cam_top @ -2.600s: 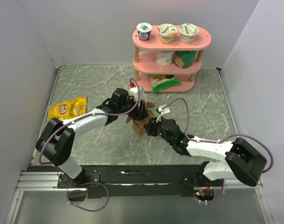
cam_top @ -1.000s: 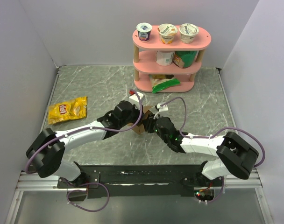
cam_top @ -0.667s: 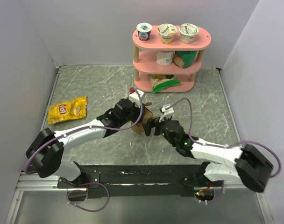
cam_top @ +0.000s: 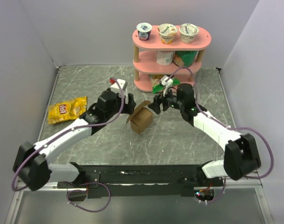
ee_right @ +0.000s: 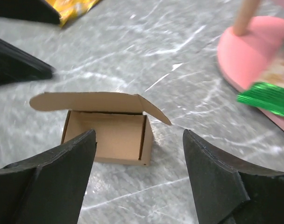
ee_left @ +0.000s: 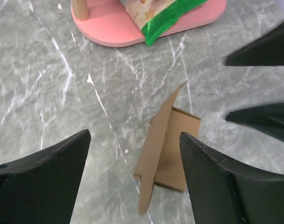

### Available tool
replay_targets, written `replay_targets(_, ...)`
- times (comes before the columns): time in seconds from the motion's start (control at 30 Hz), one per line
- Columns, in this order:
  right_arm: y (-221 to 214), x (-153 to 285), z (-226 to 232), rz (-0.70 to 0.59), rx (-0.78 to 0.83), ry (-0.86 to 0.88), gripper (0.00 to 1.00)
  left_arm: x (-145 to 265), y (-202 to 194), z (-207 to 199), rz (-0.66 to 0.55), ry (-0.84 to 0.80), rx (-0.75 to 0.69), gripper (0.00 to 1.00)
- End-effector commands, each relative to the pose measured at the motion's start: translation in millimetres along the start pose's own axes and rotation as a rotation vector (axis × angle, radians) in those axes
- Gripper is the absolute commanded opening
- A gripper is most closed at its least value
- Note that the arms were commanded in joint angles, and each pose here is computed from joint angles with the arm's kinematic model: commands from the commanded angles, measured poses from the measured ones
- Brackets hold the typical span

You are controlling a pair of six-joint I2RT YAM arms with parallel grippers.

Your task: Fold the paper box

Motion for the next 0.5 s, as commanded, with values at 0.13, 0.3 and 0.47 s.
replay_targets(0.13,6.6,-24.4,-8.4,0.012,0.124,0.211,0.77,44.4,-44.5,-1.1,0.167,-0.111,0.196,0.77)
replay_targets(0.3,-3.6,-37.8,-13.5,0.034,0.113,0.229,0.73,46.1,-66.4,-0.8,0.246,-0.119,0.25,0.74)
replay_targets(0.47,-12.4,-47.0,-18.9,0.057,0.109,0.223,0.66,35.6,-74.3,-2.9,0.269,-0.135,0.257,0.65)
Point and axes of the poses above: each gripper's point midway between its finger pads, its own x axis back along the fingers, its own z axis along the line the jaws close on, y = z × x, the point moved 4 cm from there along x, back along the fingers, and after that the axes turned 9 degrees about x, right-handed, at the moved point
